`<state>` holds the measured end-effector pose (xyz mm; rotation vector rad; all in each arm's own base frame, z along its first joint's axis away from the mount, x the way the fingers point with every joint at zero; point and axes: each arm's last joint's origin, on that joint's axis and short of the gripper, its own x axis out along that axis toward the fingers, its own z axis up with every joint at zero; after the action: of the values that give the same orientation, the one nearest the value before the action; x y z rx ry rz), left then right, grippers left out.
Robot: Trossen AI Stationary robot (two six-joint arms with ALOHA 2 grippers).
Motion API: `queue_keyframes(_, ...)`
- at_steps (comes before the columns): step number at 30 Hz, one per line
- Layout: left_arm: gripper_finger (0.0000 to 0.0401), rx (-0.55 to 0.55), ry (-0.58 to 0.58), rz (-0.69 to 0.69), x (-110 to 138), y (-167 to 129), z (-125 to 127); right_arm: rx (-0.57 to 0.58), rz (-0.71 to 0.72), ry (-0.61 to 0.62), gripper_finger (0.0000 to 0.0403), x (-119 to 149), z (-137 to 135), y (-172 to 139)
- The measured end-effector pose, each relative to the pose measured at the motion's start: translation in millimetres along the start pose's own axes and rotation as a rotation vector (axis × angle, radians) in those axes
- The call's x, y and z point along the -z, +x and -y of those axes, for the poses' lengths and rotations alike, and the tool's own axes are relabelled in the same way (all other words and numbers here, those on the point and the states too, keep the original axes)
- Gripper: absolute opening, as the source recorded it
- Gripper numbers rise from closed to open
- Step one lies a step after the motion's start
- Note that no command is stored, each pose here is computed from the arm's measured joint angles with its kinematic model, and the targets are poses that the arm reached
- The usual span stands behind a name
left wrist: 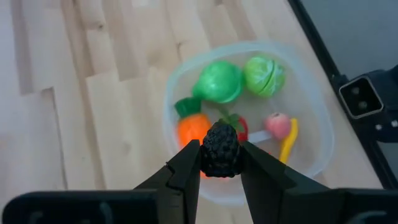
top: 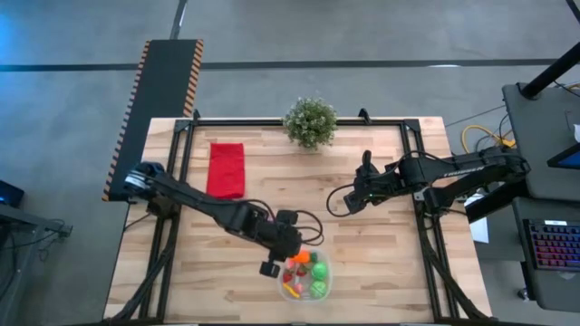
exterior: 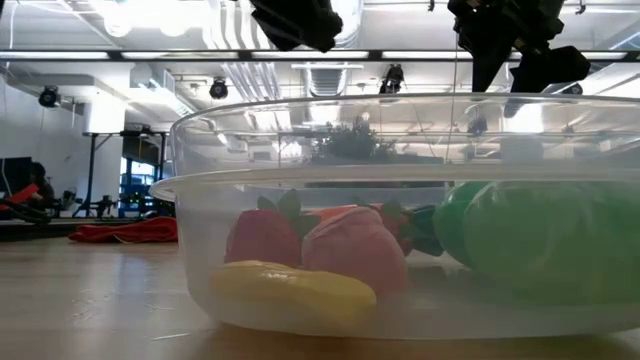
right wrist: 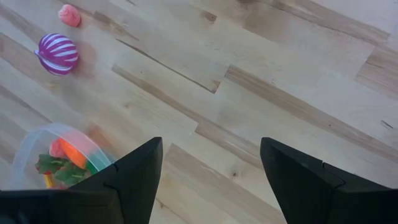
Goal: Pick and placing Produce into tupperware
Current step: Put the blackberry into the transparent bin
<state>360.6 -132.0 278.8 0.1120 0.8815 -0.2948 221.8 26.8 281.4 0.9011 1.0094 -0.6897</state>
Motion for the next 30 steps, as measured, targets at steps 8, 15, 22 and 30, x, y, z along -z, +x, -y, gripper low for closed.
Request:
queue_keyframes(8, 0.0082, 0.048, 0.022, -0.016, 3.3, 29.6, 23.2, -0.001, 0.0, 0.003, 0.0263, 0.0, -0.1, 0.0)
queue_keyframes(15, 0.0082, 0.092, 0.04, -0.071, 13.0, 56.3, 38.0, -0.001, 0.001, 0.008, 0.0263, -0.1, -0.1, 0.0)
queue_keyframes(22, 0.0082, 0.121, 0.024, -0.093, 19.4, 81.0, 40.8, -0.001, 0.001, 0.016, 0.0263, -0.1, -0.1, 0.0)
queue_keyframes(30, 0.0082, 0.134, 0.022, -0.143, 29.3, 101.3, 41.6, 0.001, 0.0, 0.016, 0.0263, 0.0, 0.1, 0.0)
